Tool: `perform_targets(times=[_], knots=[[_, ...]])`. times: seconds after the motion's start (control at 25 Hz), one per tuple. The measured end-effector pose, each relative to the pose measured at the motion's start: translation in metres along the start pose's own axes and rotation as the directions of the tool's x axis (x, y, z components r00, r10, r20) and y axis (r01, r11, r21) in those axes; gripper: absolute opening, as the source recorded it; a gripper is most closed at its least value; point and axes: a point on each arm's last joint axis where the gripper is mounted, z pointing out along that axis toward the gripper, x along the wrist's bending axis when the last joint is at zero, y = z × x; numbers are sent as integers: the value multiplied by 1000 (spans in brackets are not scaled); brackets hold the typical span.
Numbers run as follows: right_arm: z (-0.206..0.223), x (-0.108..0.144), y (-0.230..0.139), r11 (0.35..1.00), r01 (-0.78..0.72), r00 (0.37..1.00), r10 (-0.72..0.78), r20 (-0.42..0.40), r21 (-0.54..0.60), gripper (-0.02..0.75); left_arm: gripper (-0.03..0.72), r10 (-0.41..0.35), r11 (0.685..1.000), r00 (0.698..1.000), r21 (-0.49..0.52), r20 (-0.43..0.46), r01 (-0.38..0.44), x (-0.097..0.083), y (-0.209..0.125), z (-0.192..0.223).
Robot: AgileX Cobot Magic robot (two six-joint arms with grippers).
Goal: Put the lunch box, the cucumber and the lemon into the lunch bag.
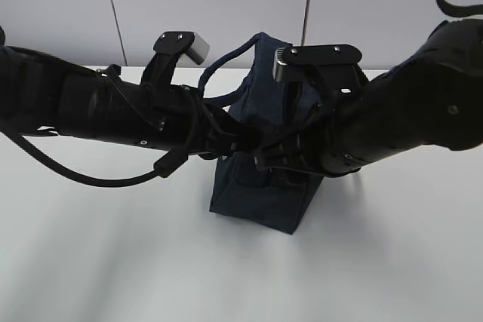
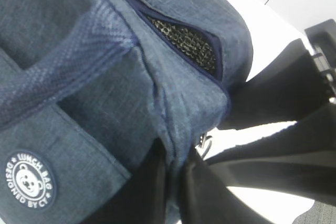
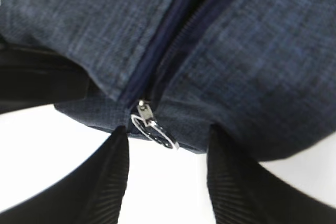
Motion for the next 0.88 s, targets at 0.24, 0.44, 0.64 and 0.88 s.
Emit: perform_targets(times=[0.24,0.44,0.64,0.88], knots=[[0,3,-1,1000,-1,998,3,-61,25,369,-4,6,1000,1000,4,1,-6,0,0,0],[2,8,-2,999,5,993,-1,-116,35,369,-4,11,1000,1000,7,1,-11,0,-1,0],[21,14,-9,996,16,984,-1,-177,85,369,-3,21,1000,1000,14,2,-21,0,-1,0],[25,16,-6,999,12,979,-1,-204,52,349,-4,21,1000,1000,14,0,-21,0,-1,0]])
